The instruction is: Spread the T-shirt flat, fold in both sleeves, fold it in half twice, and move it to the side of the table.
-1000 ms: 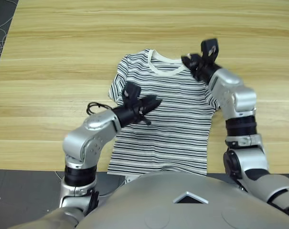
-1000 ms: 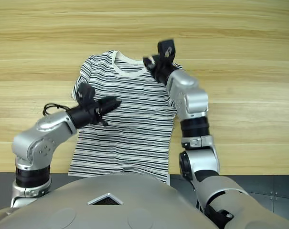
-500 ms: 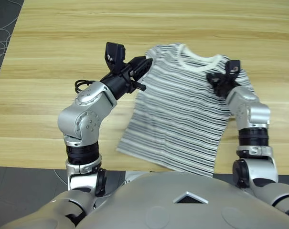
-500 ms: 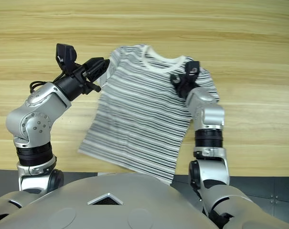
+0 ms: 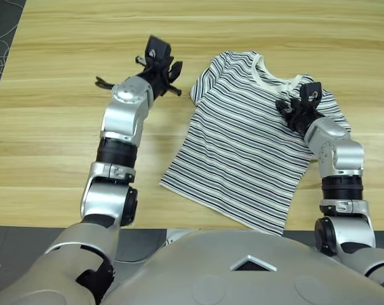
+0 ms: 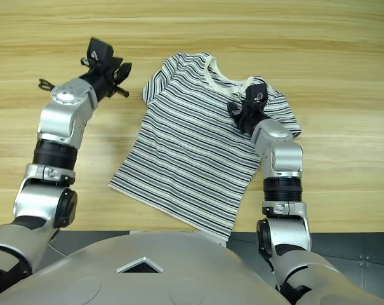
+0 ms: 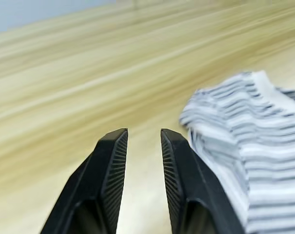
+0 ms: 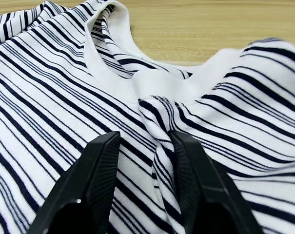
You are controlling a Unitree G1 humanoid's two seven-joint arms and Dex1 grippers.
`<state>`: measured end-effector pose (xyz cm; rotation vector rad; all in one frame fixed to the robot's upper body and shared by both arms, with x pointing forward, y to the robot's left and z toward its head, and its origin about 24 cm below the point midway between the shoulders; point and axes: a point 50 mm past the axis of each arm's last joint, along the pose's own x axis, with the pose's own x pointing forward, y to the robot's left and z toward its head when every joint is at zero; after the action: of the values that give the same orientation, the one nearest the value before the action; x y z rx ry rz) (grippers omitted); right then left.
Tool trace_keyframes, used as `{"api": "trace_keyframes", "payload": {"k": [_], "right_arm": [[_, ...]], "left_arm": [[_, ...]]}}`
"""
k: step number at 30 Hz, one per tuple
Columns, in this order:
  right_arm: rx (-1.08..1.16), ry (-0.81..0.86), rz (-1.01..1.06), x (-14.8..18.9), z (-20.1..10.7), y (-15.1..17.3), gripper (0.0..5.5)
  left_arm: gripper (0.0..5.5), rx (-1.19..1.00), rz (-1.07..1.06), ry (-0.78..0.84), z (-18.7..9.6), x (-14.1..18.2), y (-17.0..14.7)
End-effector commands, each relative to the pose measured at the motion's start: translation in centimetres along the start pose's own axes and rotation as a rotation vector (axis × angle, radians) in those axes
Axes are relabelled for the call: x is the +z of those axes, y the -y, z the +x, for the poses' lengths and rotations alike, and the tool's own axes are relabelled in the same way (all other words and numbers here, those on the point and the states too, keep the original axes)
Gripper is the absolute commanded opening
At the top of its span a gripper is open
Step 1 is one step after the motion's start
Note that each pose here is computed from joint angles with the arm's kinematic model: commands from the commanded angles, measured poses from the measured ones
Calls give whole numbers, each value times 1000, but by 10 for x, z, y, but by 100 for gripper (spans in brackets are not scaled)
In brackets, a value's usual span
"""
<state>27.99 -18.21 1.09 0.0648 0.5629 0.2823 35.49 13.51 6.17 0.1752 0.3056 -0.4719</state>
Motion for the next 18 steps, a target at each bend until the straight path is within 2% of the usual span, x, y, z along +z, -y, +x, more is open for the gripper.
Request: {"api": "trace_keyframes", "payload": {"k": [1, 4, 12, 18], "right_arm": [[42, -171, 48, -42, 2, -12, 184], [48, -175, 45, -43, 2, -15, 184], [51, -160, 48, -39, 3, -17, 184], [48, -148, 43, -37, 5, -17, 184]], "left_arm": [[126, -14, 4, 116, 22, 39, 7], [126, -37, -8, 105, 32, 42, 13], [126, 10, 172, -184, 36, -9, 12], [126, -15, 216, -220, 35, -15, 14]]}}
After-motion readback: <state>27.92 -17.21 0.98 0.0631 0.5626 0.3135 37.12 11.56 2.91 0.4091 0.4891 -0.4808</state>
